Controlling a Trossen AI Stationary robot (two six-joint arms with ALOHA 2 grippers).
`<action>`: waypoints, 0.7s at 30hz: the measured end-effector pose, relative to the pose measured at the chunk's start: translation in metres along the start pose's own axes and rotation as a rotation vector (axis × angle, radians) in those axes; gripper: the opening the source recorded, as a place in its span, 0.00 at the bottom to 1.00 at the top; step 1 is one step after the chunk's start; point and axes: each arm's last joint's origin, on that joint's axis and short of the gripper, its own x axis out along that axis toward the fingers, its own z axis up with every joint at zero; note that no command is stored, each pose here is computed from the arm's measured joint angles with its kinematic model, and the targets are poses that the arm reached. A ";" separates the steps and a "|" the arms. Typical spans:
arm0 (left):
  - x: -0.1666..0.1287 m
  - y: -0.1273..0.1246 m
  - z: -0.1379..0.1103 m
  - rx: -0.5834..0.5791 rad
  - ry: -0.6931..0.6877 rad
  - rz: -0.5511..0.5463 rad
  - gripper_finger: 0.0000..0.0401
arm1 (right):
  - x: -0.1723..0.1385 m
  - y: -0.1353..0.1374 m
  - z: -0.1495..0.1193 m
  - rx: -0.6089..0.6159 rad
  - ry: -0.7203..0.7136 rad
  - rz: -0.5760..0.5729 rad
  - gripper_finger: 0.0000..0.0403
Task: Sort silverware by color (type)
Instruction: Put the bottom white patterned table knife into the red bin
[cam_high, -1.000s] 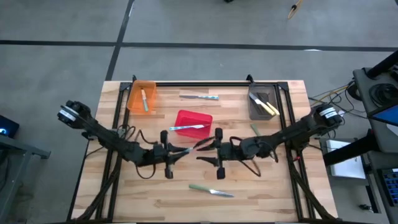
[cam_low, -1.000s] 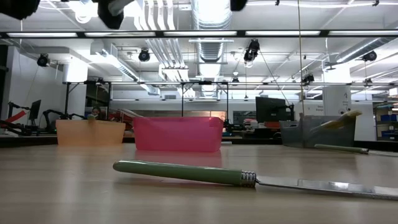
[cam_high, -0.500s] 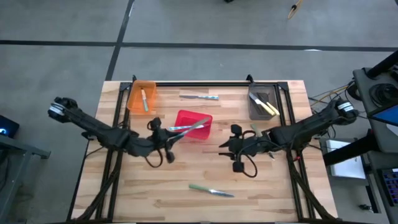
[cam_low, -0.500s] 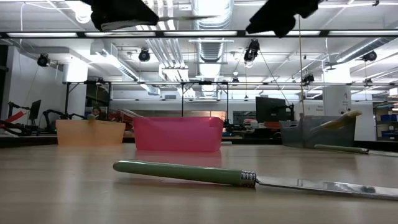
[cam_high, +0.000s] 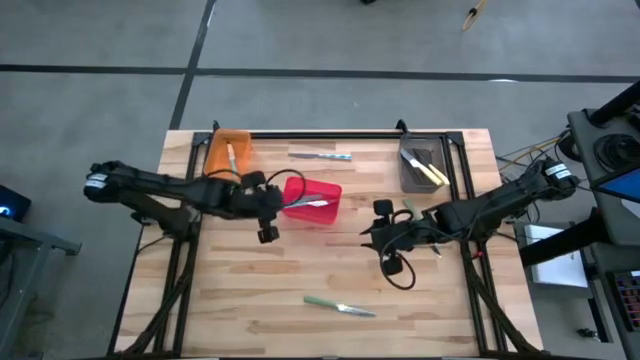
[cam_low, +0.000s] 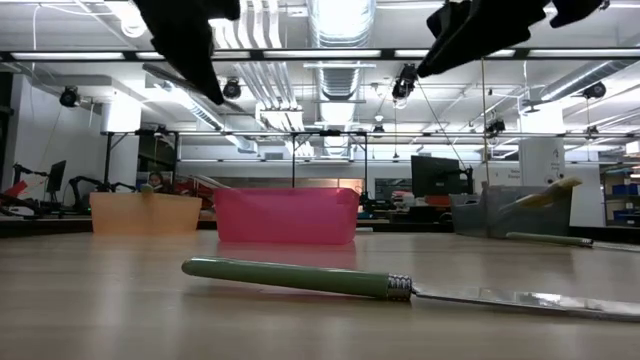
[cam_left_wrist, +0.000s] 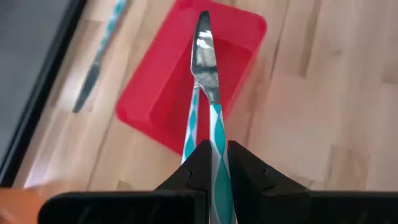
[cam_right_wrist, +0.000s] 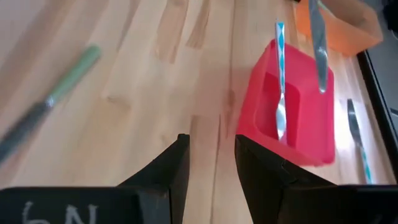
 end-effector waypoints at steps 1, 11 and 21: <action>0.003 0.002 0.003 0.011 0.017 -0.012 0.04 | 0.000 0.000 -0.001 -0.009 0.014 0.000 0.29; 0.037 0.025 0.023 0.097 0.162 -0.033 0.04 | 0.000 -0.010 -0.007 -0.019 0.064 -0.036 0.29; 0.057 0.036 0.038 0.162 0.221 -0.075 0.04 | 0.001 -0.013 -0.009 -0.013 0.085 -0.043 0.29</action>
